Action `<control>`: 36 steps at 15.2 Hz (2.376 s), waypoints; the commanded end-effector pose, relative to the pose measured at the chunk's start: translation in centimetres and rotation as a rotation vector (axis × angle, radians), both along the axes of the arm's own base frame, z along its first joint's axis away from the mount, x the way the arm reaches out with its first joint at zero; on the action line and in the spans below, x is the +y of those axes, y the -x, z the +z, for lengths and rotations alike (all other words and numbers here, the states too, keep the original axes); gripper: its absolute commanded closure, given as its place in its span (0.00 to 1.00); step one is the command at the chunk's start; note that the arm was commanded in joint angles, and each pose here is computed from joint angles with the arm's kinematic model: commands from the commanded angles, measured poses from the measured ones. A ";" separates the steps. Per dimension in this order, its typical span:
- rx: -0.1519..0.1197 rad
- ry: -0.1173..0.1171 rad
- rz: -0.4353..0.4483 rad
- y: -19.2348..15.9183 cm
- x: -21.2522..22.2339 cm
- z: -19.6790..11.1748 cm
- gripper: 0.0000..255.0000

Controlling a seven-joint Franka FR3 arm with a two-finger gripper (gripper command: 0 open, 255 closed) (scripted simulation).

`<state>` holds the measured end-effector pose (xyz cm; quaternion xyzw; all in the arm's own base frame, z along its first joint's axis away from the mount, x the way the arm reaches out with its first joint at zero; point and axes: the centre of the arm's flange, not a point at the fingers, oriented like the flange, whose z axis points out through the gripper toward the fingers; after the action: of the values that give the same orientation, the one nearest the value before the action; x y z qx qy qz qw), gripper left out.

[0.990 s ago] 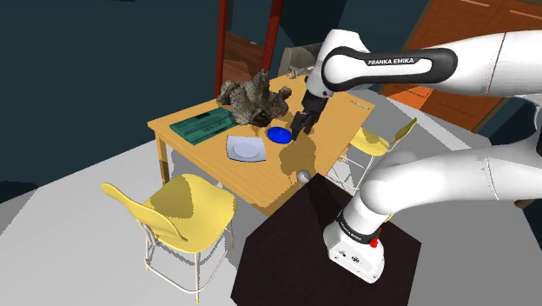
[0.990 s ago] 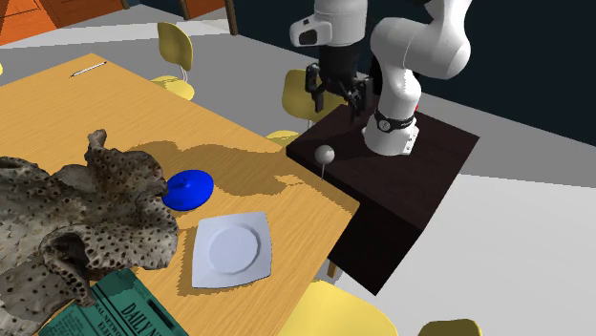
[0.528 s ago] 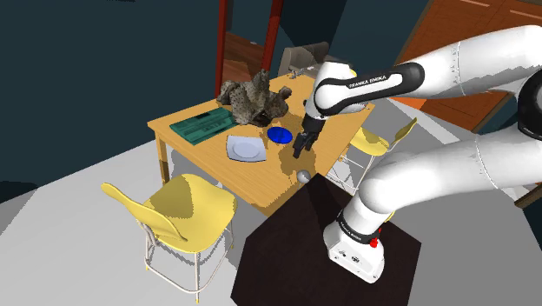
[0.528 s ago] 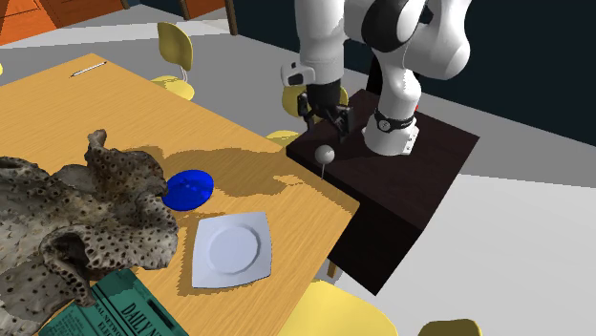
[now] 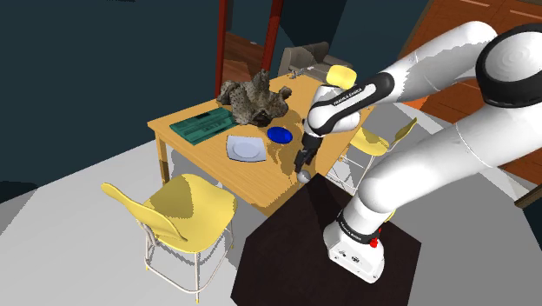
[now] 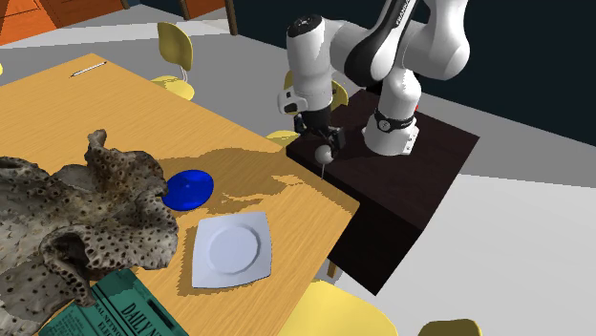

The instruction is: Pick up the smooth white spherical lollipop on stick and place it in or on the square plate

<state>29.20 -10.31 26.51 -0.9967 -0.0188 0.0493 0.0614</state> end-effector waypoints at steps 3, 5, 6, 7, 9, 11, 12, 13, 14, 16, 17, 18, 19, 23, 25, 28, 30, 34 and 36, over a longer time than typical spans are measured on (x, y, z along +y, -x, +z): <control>0.000 0.001 0.000 0.2 0.2 -2.2 0.00; 0.000 0.001 0.000 0.2 0.3 -3.0 0.00; 0.000 0.001 0.000 0.2 0.3 -3.0 0.00; 0.000 0.001 0.000 0.2 0.3 -3.0 0.00; 0.000 0.001 0.000 0.2 0.3 -3.0 0.00; 0.000 0.001 0.000 0.2 0.3 -3.0 0.00; 0.000 0.001 0.000 0.2 0.3 -3.0 0.00; 0.000 0.001 0.000 0.2 0.3 -3.0 0.00; 0.000 0.001 0.000 0.2 0.3 -3.0 1.00; 0.000 0.001 0.000 0.2 0.3 -3.0 1.00; 0.000 0.001 0.000 0.2 0.3 -3.0 1.00; 0.000 0.001 0.000 0.2 0.3 -3.0 1.00; 0.000 0.001 0.000 0.2 0.3 -3.0 1.00; 0.000 0.001 0.000 0.2 0.3 -3.0 1.00; 0.000 0.001 0.000 0.2 0.3 -2.0 1.00; 0.000 0.001 0.000 0.2 0.3 -0.4 1.00; 0.000 0.001 0.000 0.2 0.3 0.7 1.00; 0.000 0.001 0.000 0.2 0.3 2.8 1.00; 0.000 0.001 0.000 0.2 0.3 3.9 1.00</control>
<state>29.07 -10.20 29.79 -0.9968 -0.0190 0.0487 0.0610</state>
